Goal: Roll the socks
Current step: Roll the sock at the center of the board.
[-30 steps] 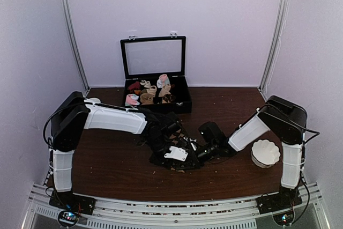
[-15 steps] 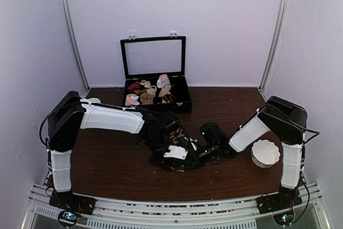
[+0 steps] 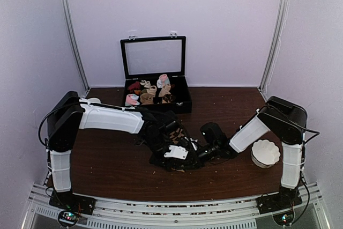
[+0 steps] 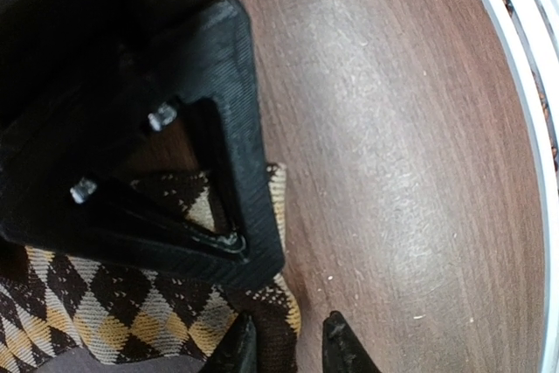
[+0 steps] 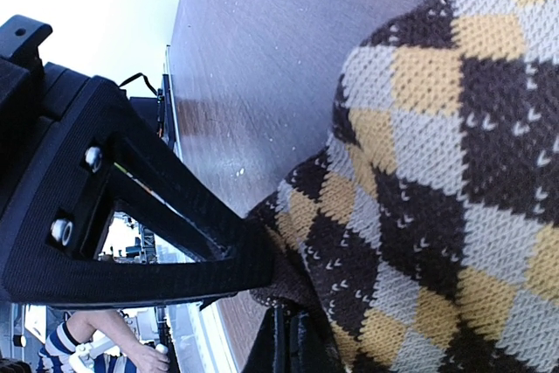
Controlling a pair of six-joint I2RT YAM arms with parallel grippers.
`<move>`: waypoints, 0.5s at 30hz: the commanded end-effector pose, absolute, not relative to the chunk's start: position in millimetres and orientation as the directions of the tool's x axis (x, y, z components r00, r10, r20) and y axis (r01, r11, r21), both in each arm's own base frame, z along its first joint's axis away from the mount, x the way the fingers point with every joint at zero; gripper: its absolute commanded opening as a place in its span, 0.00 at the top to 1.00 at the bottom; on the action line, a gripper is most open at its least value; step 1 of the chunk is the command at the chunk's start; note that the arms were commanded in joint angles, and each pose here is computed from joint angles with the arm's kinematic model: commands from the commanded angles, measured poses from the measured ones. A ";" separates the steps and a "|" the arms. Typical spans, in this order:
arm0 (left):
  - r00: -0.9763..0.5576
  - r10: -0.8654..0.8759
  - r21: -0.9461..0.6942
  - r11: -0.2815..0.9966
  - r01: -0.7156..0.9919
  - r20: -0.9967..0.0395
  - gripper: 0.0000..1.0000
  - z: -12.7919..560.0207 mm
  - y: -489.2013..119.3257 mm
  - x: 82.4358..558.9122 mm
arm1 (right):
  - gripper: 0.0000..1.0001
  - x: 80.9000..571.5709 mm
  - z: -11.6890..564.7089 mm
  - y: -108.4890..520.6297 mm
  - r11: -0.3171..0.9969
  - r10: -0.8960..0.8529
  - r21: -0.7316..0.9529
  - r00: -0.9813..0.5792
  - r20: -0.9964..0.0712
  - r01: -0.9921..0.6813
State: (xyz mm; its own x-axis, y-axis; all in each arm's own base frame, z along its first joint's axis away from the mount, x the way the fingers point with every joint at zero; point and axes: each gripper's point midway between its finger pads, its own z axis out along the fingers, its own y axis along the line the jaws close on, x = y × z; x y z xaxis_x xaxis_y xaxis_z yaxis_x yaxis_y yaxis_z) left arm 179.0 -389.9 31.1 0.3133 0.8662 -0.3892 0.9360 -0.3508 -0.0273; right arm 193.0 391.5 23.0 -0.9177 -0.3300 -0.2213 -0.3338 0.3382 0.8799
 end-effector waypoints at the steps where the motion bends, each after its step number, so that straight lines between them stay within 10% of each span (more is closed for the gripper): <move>1: 0.339 0.867 -0.025 -0.373 0.927 -0.365 0.73 21.0 -384.8 174.2 | 1.00 169.5 -35.6 360.3 0.524 -0.318 0.828 -0.948 -0.025 -0.197; 10: 0.255 0.877 0.037 -0.264 0.964 -0.408 0.66 70.2 -390.5 208.8 | 1.00 164.8 -41.0 355.6 0.535 -0.325 0.823 -0.946 -0.010 -0.193; 12: 0.228 0.873 0.046 -0.231 0.972 -0.431 0.46 89.4 -388.0 220.0 | 1.00 164.3 -41.4 355.2 0.535 -0.325 0.823 -0.946 -0.009 -0.192; 15: 0.241 0.861 0.067 -0.236 0.969 -0.449 0.43 100.9 -385.5 221.0 | 1.00 164.9 -41.4 355.5 0.534 -0.324 0.824 -0.946 -0.009 -0.191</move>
State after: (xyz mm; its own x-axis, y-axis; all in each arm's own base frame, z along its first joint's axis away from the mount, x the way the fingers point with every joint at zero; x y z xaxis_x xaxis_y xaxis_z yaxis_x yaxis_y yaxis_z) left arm 210.0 -386.6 55.4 0.2521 0.8880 -0.3846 0.9637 -0.2667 0.0158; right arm 192.1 390.3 22.1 -0.9187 -0.3277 -0.2204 -0.3318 0.3381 0.8807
